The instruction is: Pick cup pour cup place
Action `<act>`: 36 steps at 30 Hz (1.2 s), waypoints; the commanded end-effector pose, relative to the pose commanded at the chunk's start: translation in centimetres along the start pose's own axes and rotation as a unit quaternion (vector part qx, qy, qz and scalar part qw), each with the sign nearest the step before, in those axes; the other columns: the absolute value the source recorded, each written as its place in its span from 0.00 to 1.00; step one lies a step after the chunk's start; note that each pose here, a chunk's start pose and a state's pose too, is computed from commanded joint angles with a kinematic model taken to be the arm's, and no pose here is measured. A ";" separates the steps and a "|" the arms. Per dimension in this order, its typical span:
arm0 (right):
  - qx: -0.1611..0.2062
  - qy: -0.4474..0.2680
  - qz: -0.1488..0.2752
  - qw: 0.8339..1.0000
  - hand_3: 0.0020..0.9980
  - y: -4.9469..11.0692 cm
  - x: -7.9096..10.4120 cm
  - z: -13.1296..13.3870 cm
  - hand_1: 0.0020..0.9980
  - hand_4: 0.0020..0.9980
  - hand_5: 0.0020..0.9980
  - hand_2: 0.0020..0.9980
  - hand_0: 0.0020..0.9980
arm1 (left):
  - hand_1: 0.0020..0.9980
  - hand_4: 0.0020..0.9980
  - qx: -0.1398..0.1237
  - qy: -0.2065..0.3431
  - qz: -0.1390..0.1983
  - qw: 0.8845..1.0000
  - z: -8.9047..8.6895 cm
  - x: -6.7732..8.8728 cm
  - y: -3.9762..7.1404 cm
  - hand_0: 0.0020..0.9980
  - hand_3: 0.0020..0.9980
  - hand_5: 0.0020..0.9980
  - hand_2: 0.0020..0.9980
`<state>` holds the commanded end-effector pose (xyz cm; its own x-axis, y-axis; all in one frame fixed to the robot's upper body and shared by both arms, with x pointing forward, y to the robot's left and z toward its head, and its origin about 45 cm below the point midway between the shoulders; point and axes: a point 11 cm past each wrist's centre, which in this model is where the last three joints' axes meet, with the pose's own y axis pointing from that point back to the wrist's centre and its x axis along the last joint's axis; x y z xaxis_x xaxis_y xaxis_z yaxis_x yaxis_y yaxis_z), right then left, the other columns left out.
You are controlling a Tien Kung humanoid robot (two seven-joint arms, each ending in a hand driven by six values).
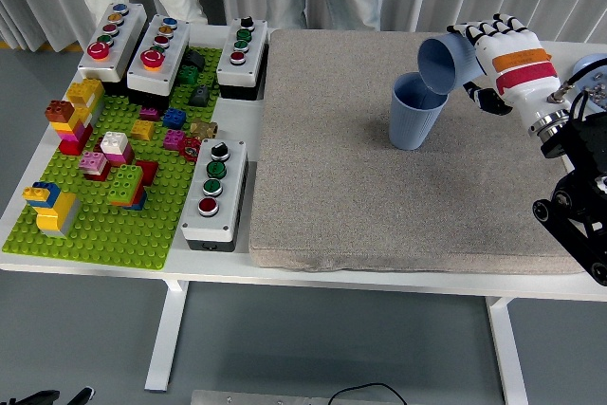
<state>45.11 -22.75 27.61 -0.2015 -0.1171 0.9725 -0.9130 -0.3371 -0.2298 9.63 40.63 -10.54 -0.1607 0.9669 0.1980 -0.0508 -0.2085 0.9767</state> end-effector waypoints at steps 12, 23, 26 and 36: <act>-0.019 -0.046 0.000 0.999 0.63 0.0 -0.1 0.3 0.77 0.66 0.00 0.67 0.92 | 0.81 0.53 0.003 0.000 0.000 1.000 -0.3 0.0 -0.1 0.77 0.67 0.91 0.83; -0.114 -0.237 -0.016 0.965 0.62 0.3 -0.8 3.4 0.76 0.66 0.00 0.66 0.91 | 0.81 0.53 0.004 -0.001 -0.001 1.000 -0.4 -0.1 -0.1 0.77 0.67 0.91 0.83; -0.149 -0.304 -0.027 0.940 0.62 0.5 -1.3 4.3 0.76 0.65 0.00 0.66 0.91 | 0.81 0.53 0.003 -0.001 -0.001 1.000 -0.4 -0.1 -0.1 0.77 0.67 0.91 0.83; -0.275 -0.545 -0.068 0.789 0.62 2.0 -2.6 8.3 0.76 0.64 0.00 0.66 0.90 | 0.81 0.53 0.003 -0.004 -0.003 1.000 -0.3 -0.2 -0.1 0.77 0.67 0.91 0.83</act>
<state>46.77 -30.85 24.26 0.0635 -0.9500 0.3058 -0.9760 0.0048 0.2175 9.36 40.38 -10.67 -0.1528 0.9691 0.1936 -0.0453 -0.2026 0.9782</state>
